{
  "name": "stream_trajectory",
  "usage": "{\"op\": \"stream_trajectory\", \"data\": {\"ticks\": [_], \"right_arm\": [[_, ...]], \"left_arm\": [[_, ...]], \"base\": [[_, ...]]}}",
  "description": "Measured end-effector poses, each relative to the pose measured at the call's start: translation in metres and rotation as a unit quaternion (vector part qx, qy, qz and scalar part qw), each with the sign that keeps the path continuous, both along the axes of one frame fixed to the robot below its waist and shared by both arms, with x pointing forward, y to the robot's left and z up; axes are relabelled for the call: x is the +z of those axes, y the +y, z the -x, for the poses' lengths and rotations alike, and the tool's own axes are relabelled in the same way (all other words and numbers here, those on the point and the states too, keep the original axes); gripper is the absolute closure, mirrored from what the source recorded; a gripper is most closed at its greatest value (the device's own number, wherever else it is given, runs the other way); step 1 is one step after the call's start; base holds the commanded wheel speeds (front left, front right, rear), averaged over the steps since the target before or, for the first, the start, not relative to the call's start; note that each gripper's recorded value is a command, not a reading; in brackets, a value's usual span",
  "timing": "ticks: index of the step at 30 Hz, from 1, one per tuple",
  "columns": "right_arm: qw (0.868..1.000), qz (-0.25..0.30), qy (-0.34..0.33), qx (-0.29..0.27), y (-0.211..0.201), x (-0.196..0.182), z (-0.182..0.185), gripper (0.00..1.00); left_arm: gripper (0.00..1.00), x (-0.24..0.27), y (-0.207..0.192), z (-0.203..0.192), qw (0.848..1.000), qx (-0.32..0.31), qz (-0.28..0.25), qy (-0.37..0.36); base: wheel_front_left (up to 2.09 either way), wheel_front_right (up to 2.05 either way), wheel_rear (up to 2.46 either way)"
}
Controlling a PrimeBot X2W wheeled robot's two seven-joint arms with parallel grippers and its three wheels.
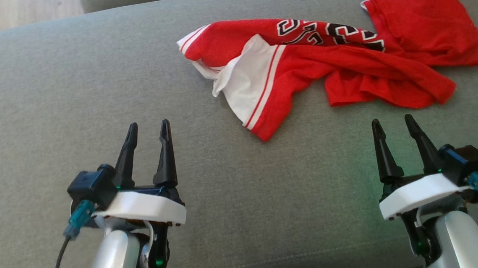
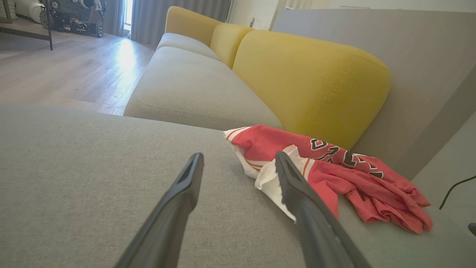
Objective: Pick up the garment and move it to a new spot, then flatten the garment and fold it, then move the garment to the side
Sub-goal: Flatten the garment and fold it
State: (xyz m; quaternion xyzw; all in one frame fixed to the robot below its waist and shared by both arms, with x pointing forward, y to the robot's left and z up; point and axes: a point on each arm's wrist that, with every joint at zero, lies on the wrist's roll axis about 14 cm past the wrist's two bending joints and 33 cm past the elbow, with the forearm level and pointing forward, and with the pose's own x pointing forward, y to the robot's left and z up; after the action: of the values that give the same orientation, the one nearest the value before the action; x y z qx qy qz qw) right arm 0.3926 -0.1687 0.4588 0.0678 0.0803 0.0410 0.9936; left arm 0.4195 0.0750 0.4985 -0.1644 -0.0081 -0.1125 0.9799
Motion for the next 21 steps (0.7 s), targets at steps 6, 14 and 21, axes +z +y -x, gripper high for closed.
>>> {"op": "stream_trajectory", "data": {"ticks": [6, 14, 21], "right_arm": [[1.0, 0.003, -0.01, -0.011, -0.008, 0.004, -0.006, 0.0], [1.0, -0.003, -0.003, -0.025, -0.017, -0.007, -0.01, 0.0], [0.999, 0.0, 0.004, -0.052, -0.035, -0.016, -0.011, 0.0]], "left_arm": [[0.0, -0.019, -0.016, -0.006, 0.999, -0.032, -0.013, 0.021], [0.0, -0.057, -0.055, -0.044, 0.99, -0.102, -0.078, 0.052], [0.0, -0.082, -0.089, -0.069, 0.975, -0.166, -0.129, 0.068]], "base": [[0.0, 0.0, 0.0], [0.0, 0.0, 0.0], [0.0, 0.0, 0.0]]}}
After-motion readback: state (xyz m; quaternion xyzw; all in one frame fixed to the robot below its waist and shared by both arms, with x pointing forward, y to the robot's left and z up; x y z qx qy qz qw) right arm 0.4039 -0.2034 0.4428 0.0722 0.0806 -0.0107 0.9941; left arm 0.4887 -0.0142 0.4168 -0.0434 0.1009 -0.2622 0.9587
